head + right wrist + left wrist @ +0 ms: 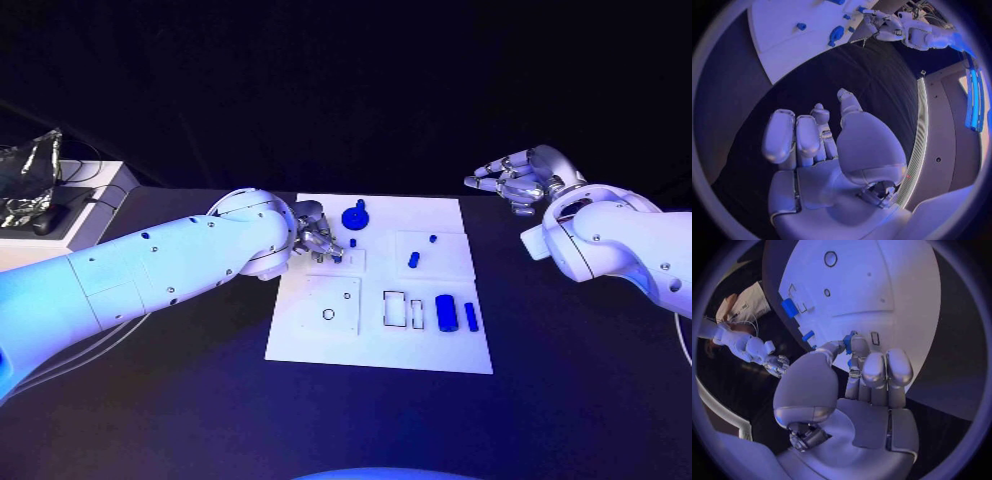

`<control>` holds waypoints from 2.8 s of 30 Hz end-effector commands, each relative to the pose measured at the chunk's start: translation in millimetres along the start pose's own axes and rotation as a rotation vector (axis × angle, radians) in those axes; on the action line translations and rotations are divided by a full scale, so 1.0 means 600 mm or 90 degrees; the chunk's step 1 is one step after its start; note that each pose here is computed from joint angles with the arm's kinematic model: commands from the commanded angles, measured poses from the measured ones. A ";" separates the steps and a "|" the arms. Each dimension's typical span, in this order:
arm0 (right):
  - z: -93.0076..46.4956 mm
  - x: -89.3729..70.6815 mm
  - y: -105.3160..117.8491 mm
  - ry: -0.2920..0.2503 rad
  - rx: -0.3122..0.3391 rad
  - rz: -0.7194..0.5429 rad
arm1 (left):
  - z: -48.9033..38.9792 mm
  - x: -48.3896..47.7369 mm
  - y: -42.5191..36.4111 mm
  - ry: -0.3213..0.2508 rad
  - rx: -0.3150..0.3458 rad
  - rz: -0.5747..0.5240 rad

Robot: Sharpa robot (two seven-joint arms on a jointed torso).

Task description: Assemble the parts on the task board

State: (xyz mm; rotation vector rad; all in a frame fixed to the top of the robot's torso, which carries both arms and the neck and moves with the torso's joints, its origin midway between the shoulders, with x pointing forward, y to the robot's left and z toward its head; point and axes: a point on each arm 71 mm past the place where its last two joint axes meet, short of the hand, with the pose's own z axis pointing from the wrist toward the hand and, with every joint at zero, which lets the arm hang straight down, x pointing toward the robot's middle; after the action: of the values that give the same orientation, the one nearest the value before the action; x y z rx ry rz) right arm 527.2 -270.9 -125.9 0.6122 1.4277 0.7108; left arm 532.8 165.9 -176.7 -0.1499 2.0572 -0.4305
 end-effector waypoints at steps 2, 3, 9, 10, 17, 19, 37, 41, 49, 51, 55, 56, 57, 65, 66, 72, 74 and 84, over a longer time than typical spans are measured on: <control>0.000 0.001 0.002 0.003 -0.009 -0.002 | 0.001 0.000 -0.002 -0.001 0.006 -0.002; 0.000 0.001 0.002 0.003 -0.009 -0.002 | 0.001 0.000 -0.001 -0.001 0.006 -0.002; 0.000 0.002 0.002 0.004 -0.009 -0.002 | 0.001 0.001 0.000 0.001 0.004 -0.003; 0.000 0.002 0.002 0.004 -0.009 -0.002 | 0.001 0.001 0.000 0.002 0.003 -0.003; 0.000 0.002 0.003 0.005 -0.010 -0.002 | 0.001 0.001 0.002 0.004 0.001 -0.004; 0.000 0.003 0.003 0.005 -0.010 -0.001 | 0.001 0.001 0.003 0.004 0.001 -0.005; -0.001 0.005 0.005 0.007 -0.011 0.001 | 0.003 0.004 0.003 0.010 0.002 -0.011; -0.001 0.005 0.005 0.008 -0.010 0.002 | 0.003 0.004 0.004 0.012 0.002 -0.011; -0.001 0.003 0.003 0.007 -0.009 0.002 | 0.002 0.006 0.002 0.017 0.007 -0.013; -0.001 0.003 0.003 0.006 -0.009 0.002 | 0.002 0.006 0.002 0.017 0.008 -0.013; -0.001 0.003 0.003 0.006 -0.009 0.002 | 0.002 0.006 0.001 0.017 0.009 -0.014; -0.001 0.003 0.003 0.006 -0.009 0.002 | 0.002 0.006 0.001 0.017 0.009 -0.015; -0.001 0.003 0.003 0.006 -0.008 0.002 | 0.002 0.006 0.001 0.017 0.009 -0.015; -0.001 0.003 0.003 0.006 -0.008 0.002 | 0.003 0.005 0.003 0.016 0.007 -0.011; -0.001 0.003 0.003 0.006 -0.008 0.002 | 0.003 0.005 0.003 0.016 0.006 -0.010; -0.001 0.003 0.003 0.006 -0.009 0.003 | 0.004 0.006 0.003 0.017 0.006 -0.004; -0.001 0.003 0.003 0.006 -0.009 0.003 | 0.004 0.006 0.002 0.018 0.006 -0.003; -0.001 0.003 0.003 0.007 -0.009 0.003 | 0.007 0.009 -0.003 0.020 0.008 0.005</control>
State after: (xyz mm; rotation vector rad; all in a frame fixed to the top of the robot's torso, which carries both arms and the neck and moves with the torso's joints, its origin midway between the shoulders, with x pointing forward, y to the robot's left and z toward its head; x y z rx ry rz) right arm 526.9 -269.6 -126.2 0.6164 1.4297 0.7170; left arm 534.8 166.1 -182.0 -0.1568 2.0766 -0.4326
